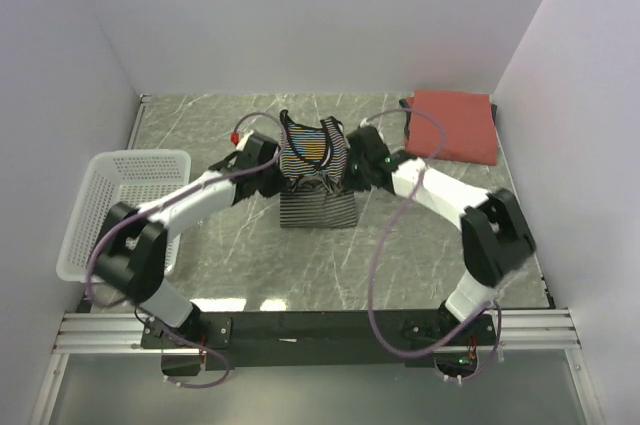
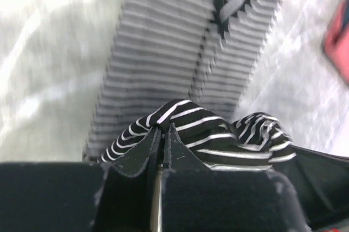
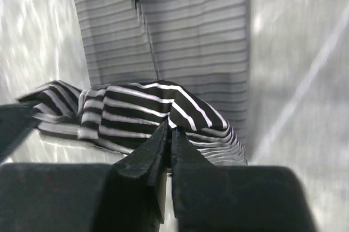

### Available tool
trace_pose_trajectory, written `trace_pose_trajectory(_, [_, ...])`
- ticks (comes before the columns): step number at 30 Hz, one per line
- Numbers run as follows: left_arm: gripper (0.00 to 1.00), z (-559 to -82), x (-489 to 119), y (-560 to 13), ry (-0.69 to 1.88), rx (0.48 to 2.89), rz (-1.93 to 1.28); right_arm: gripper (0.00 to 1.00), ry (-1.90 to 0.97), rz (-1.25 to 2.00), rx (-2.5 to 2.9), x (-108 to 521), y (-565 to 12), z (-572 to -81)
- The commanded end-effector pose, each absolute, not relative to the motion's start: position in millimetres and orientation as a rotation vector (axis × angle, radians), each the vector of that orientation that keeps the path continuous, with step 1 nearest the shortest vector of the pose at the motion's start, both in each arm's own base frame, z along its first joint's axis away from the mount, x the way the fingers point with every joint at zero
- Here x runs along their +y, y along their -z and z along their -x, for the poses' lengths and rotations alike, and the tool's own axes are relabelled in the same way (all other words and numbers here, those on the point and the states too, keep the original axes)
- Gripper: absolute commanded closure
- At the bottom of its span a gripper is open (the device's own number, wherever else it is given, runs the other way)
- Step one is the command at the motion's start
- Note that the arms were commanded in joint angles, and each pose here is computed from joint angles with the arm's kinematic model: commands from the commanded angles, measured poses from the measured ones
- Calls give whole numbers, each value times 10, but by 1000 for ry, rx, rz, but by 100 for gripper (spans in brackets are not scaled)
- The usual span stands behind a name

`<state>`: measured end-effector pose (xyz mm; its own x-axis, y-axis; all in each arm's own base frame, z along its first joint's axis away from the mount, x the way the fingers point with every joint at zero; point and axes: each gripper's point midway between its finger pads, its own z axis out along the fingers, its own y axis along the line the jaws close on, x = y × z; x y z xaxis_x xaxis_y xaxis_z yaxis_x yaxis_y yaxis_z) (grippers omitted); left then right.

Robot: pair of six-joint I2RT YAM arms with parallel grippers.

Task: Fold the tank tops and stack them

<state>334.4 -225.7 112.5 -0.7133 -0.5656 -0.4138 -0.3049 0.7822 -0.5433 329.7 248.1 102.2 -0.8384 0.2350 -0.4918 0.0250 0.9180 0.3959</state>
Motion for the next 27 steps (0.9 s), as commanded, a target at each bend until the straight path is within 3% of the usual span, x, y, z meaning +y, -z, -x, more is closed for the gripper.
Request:
trace_pose_trajectory(1, [93,-3916,-2283,-1066,606,2346,621,90,-563,-155,2460,2527,-1157,-3842])
trace_pose_trajectory(5, [76,-4400,-2212,-877,597,2339,637,52,-618,-189,2433,2487,-1148,-4298])
trace_pose_trajectory(8, [63,-4711,-2210,-949,673,2242,632,42,-655,-186,2331,2450,-1344,-4630])
trace_pose_trajectory(10, [54,-4819,-2198,-1015,670,2237,628,29,-657,-175,2322,2419,-1400,-4690])
trace_pose_trajectory(12, [50,-4783,-2159,-1050,656,2234,612,29,-587,-165,2319,2296,-1465,-4647])
trace_pose_trajectory(13, [35,-4760,-2136,-1186,662,2207,600,29,-562,-175,2313,2253,-1464,-4614])
trace_pose_trajectory(16, [30,-4678,-2057,-1265,633,2200,581,31,-565,-169,2320,2246,-1415,-4389])
trace_pose_trajectory(20, [31,-4589,-1978,-1266,587,2218,595,39,-572,-148,2361,2406,-1232,-4060])
trace_pose_trajectory(23, [44,-4475,-1933,-1213,551,2257,623,51,-566,-98,2391,2630,-1118,-3911])
trace_pose_trajectory(27, [48,-4050,-1799,-908,468,2325,659,52,-500,-77,2461,2716,-851,-3734])
